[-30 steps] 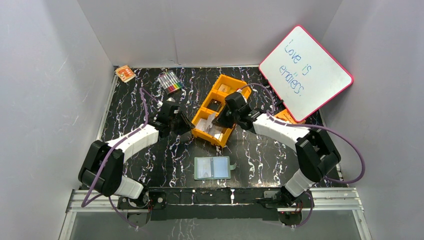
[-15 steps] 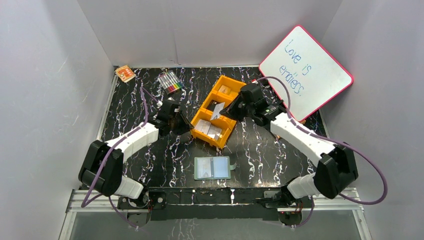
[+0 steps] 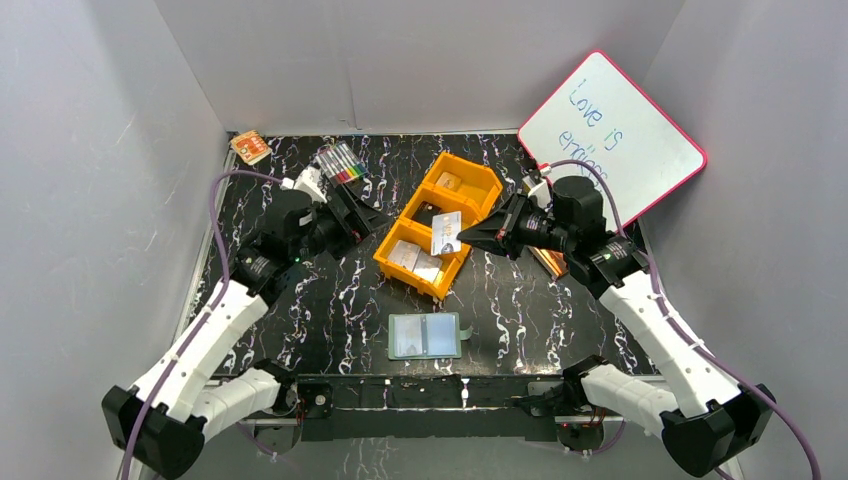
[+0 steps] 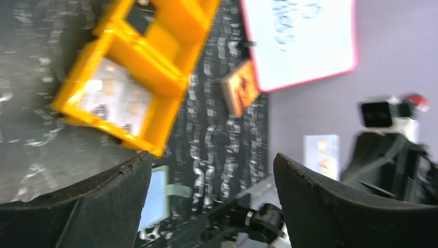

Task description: Put the credit cards into the card holder

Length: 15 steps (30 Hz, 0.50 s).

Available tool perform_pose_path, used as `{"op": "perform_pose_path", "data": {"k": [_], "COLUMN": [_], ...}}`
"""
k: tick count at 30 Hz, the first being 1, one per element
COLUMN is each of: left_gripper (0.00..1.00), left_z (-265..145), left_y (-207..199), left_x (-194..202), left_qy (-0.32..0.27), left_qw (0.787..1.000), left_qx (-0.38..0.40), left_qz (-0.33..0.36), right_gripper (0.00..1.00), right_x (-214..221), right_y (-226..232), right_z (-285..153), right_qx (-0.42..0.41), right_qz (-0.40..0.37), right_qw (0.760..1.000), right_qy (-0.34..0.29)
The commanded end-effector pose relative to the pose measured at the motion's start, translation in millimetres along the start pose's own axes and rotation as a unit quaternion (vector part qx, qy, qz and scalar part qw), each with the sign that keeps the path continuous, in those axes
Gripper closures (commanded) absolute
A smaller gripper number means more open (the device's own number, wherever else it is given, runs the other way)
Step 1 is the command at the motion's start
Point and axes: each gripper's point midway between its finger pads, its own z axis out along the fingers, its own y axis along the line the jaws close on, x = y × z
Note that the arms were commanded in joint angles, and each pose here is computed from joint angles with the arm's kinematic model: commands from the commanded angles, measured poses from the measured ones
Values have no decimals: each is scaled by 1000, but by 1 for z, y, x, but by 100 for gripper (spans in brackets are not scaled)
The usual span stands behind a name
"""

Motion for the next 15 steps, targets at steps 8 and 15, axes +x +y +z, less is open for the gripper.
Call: {"op": "perform_pose_path", "data": {"k": [8,15], "left_gripper": [18,28], "left_z": [-48,-39], "left_y": [-102,-109], "left_x": [23,34], "left_qy": [80,129], "left_qw": [950,933], "left_qx": [299,331], "left_qz": [-30,-53], "right_gripper": [100,100], "right_x": [29,30], "right_y": [39,36], "right_z": [-16,-11], "right_qx": [-138,-159], "right_qz": [-16,-9], "right_qw": [987,983], "right_qy": [78,88]}}
